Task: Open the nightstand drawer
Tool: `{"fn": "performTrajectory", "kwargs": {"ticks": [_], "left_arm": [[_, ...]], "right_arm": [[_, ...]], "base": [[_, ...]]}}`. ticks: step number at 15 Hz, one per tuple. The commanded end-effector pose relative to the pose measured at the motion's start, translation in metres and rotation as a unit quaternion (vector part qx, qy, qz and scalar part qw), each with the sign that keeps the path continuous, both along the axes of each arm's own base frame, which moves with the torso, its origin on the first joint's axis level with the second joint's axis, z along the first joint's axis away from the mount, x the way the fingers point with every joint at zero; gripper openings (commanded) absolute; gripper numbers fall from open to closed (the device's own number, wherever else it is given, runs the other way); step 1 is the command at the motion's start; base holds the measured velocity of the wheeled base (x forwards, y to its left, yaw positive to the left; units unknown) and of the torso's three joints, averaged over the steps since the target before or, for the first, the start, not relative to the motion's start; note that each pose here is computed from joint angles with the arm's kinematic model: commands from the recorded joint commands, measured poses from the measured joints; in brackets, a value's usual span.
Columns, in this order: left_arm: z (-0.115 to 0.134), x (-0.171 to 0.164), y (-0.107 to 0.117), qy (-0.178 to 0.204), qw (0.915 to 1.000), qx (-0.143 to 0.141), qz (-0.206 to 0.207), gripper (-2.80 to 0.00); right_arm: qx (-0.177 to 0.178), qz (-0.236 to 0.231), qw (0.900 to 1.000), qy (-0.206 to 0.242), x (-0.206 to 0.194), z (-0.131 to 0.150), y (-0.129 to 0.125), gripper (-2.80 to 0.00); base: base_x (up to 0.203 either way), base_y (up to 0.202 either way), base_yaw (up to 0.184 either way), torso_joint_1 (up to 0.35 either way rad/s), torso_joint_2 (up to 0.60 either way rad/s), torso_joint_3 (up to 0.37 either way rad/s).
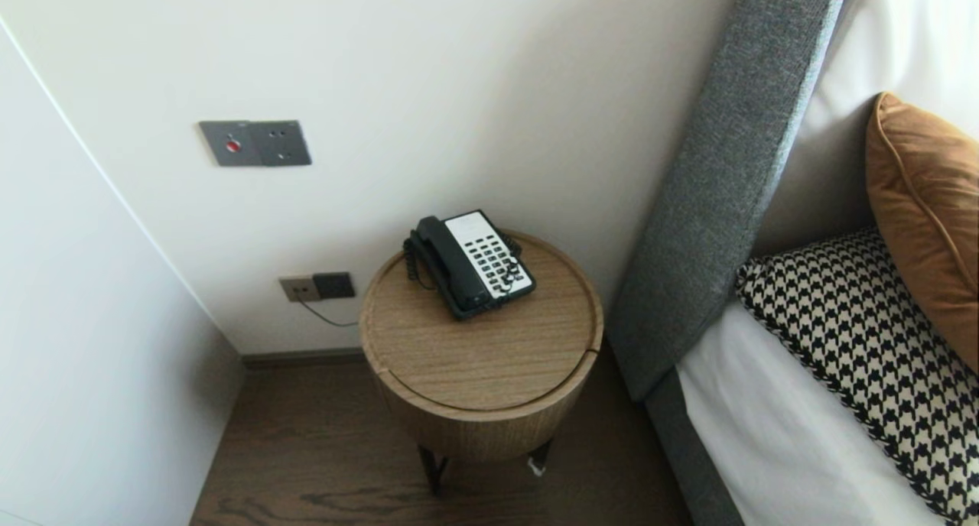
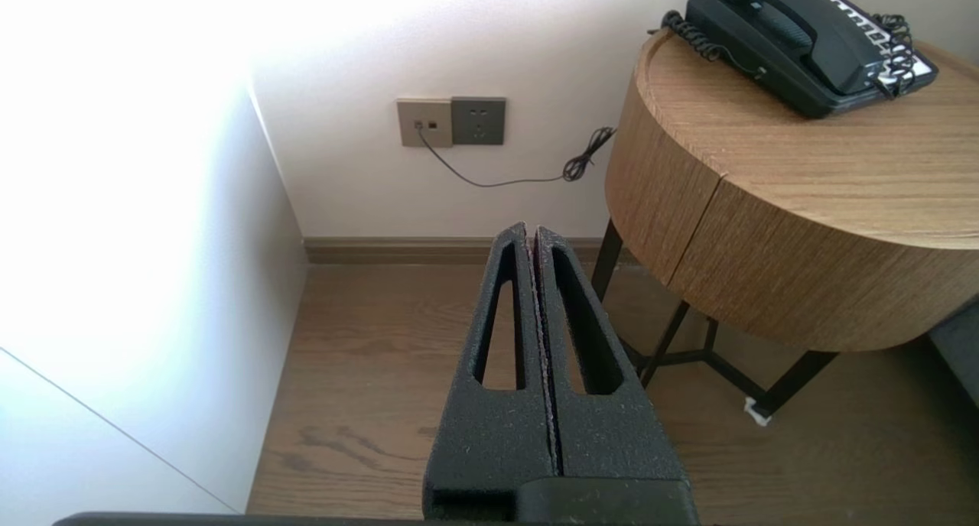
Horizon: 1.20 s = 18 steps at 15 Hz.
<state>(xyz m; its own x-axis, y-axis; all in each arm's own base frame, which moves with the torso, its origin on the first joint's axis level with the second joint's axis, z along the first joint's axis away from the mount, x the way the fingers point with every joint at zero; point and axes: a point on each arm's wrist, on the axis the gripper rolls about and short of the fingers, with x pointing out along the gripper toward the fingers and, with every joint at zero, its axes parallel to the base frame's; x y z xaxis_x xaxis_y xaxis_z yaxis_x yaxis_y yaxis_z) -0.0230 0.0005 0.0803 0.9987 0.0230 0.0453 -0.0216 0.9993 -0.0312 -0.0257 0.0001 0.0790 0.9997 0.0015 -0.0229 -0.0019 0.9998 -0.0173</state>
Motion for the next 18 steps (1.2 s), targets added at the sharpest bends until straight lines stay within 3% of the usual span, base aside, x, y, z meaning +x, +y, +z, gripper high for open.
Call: {"fn": "performTrajectory", "kwargs": {"ticks": [1, 3, 7, 14, 18], "left_arm": [[0.001, 0.0, 0.0, -0.001, 1.0, 0.0, 0.0, -2.8], [0.0, 0.0, 0.0, 0.0, 1.0, 0.0, 0.001, -2.8], [0.001, 0.0, 0.0, -0.001, 1.0, 0.0, 0.0, -2.8], [0.0, 0.0, 0.0, 0.0, 1.0, 0.0, 0.001, -2.8], [0.0, 0.0, 0.0, 0.0, 1.0, 0.0, 0.0, -2.8]], "right_arm": [[-0.001, 0.003, 1.0, -0.01, -0.005, 0.014, 0.0, -2.8], [-0.001, 0.008, 1.0, 0.001, -0.015, 0.032, 0.0, -2.8], [-0.002, 0.015, 1.0, 0.018, -0.018, 0.095, 0.0, -2.8], [-0.03, 0.034, 0.997, 0.06, 0.05, 0.201, 0.001, -2.8], [-0.041, 0.078, 0.994, 0.068, 0.095, 0.24, 0.01, -2.8]], "base": [[0.0, 0.0, 0.0, 0.0, 0.0, 0.0], [0.0, 0.0, 0.0, 0.0, 0.0, 0.0], [0.0, 0.0, 0.0, 0.0, 0.0, 0.0], [0.0, 0.0, 0.0, 0.0, 0.0, 0.0], [0.0, 0.0, 0.0, 0.0, 0.0, 0.0]]}}
